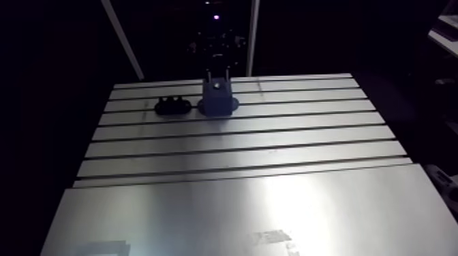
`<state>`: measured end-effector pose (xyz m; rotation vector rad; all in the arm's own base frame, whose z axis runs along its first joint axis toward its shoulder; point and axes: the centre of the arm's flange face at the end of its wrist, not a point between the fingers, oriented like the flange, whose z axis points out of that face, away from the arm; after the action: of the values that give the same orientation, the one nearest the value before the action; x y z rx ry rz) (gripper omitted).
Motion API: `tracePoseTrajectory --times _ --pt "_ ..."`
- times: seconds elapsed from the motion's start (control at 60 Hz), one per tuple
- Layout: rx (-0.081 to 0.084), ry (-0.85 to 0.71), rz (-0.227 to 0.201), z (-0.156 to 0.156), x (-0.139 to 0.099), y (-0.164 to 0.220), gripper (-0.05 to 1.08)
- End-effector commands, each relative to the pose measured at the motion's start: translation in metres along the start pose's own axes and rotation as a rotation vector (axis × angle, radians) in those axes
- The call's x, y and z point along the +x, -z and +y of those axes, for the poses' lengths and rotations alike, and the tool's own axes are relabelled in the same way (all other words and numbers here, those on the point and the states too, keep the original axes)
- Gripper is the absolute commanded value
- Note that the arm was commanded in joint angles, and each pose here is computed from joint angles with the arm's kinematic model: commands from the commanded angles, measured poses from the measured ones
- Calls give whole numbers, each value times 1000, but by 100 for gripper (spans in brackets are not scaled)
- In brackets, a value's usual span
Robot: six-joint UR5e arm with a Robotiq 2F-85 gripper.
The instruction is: Pick up the M10 bolt and insert it into the hex recess until seated.
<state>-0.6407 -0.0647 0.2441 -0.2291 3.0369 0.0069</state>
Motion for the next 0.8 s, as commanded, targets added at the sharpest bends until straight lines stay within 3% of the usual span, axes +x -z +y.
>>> tracePoseTrajectory --times 0.017,0.8 --pt "2 2 -3 -2 -1 -2 52" --pt "-3 14 5 -3 1 -3 56"
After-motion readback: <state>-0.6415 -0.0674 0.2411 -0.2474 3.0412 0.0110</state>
